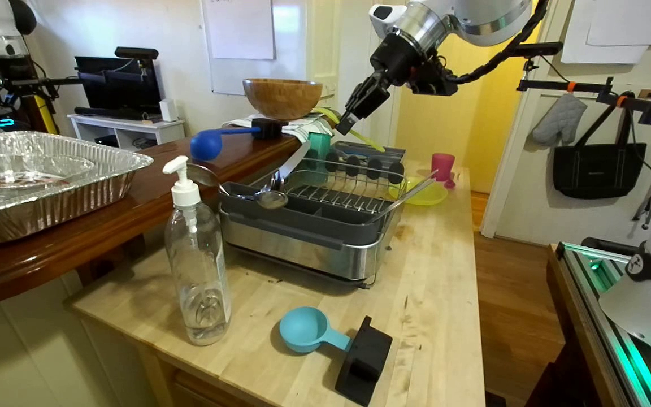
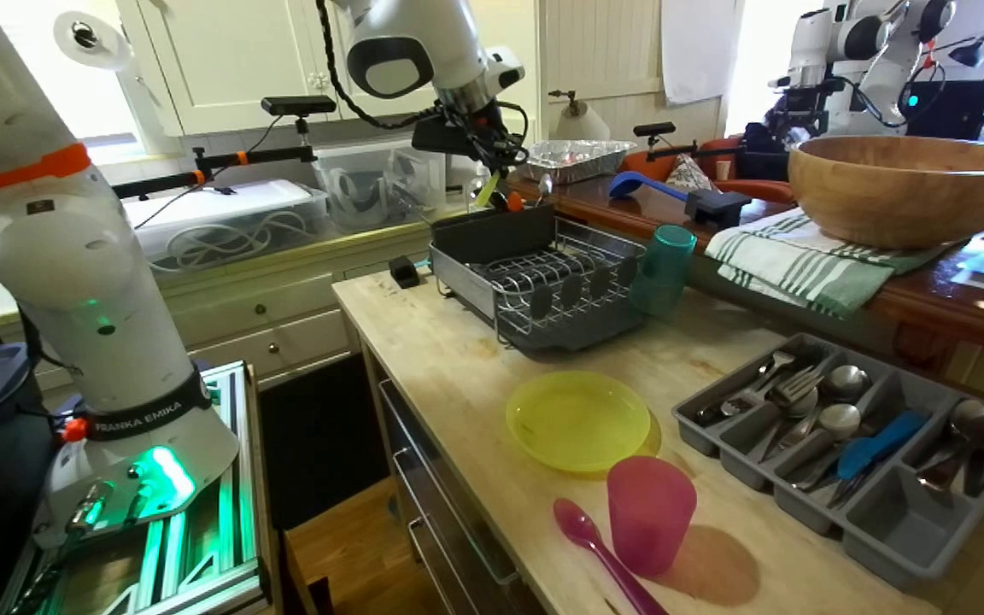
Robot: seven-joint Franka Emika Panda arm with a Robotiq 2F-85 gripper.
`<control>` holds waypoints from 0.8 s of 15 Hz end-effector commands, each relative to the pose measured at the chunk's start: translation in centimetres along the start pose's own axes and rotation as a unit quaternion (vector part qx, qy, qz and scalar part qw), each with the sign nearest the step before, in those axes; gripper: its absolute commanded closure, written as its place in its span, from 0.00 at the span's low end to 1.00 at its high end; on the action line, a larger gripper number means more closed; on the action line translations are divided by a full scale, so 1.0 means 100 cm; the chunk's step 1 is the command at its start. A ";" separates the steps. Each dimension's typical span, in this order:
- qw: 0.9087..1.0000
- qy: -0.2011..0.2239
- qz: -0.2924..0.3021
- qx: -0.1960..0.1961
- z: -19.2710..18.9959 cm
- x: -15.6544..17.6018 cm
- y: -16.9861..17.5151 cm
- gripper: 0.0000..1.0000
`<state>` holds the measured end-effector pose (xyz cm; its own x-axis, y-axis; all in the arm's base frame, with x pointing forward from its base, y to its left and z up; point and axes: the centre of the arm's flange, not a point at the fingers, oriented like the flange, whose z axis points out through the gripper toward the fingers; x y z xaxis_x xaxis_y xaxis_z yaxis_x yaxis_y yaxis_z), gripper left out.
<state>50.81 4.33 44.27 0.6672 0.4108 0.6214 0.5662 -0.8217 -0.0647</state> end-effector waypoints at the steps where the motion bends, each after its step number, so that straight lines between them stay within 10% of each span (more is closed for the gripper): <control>1: 1.000 -0.001 0.000 0.001 0.001 0.000 0.000 0.84; 12: 0.998 0.041 -0.029 0.043 0.020 -0.001 -0.021 0.96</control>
<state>50.73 5.72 44.00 0.6345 0.4097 0.6554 0.5997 -0.7959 -0.0831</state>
